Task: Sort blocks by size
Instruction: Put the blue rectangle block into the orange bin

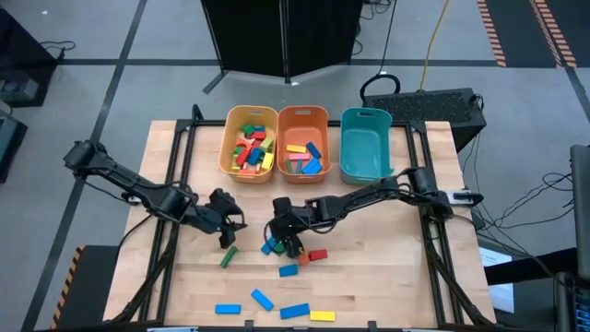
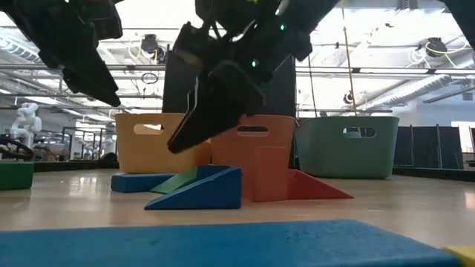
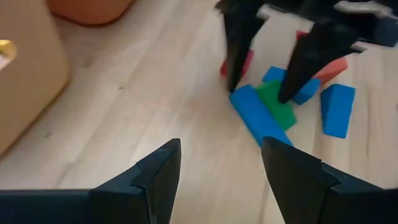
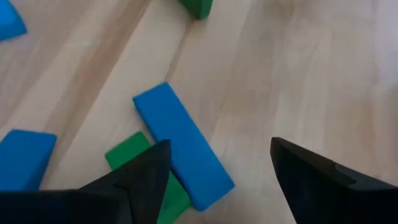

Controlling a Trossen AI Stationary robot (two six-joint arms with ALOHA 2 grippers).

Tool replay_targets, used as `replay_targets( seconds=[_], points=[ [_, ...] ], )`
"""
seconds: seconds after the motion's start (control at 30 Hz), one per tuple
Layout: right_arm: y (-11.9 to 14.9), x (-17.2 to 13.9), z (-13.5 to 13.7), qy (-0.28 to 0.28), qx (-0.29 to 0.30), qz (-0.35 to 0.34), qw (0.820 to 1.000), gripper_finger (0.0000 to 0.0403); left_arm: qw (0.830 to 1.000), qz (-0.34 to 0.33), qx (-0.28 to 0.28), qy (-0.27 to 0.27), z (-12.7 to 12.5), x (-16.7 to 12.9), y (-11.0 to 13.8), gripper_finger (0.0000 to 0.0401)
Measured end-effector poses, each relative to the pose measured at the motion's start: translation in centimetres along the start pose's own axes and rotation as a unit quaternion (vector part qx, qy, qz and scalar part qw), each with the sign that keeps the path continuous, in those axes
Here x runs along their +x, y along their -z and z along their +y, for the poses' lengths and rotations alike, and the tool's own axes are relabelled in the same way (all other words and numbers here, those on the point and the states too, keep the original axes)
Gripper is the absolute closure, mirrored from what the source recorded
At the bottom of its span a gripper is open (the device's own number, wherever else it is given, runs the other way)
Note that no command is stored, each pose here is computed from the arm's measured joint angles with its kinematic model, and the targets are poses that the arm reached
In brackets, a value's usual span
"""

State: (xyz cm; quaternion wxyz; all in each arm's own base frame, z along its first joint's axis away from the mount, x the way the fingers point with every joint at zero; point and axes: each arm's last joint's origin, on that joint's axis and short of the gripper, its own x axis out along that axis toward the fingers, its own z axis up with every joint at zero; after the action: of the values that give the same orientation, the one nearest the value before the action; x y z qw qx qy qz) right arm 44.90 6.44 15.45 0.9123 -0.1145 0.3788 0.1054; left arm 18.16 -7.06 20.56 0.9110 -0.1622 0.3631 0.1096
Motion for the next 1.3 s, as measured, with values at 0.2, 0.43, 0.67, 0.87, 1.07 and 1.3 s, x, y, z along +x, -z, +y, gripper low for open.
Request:
replay_targets(
  seconds=[0.2, 0.43, 0.67, 0.87, 1.07, 1.3],
  points=[
    [1.1, 1.4, -0.1, -0.004, -0.002, 0.015, 1.000, 0.0140, 1.000, 0.007, 0.005, 0.003, -1.2, 1.8, 0.5, 0.0177],
    [1.5, 2.0, 0.0, -0.018, -0.002, 0.019, 1.000, 0.0140, 0.999, 0.032, 0.001, -0.012, -1.7, 3.3, 1.5, 0.0177],
    [1.8, 2.0, 0.1, -0.032, 0.001, 0.035, 0.999, 0.0140, 0.999, 0.043, 0.003, -0.015, -2.2, 4.1, 2.2, 0.0177],
    [2.0, 2.0, 0.1, -0.034, 0.005, 0.045, 0.998, 0.0158, 0.999, 0.043, 0.004, -0.010, -2.5, 4.4, 2.4, 0.0177],
    [2.2, 2.3, 0.0, -0.034, 0.005, 0.045, 0.998, 0.0206, 0.999, 0.038, 0.002, -0.005, -2.6, 4.4, 2.3, 0.0177],
    [2.7, 2.9, -0.8, -0.027, 0.013, 0.046, 0.999, 0.0208, 0.999, 0.037, 0.001, -0.004, -2.6, 4.4, 2.2, 0.0177]
  ],
)
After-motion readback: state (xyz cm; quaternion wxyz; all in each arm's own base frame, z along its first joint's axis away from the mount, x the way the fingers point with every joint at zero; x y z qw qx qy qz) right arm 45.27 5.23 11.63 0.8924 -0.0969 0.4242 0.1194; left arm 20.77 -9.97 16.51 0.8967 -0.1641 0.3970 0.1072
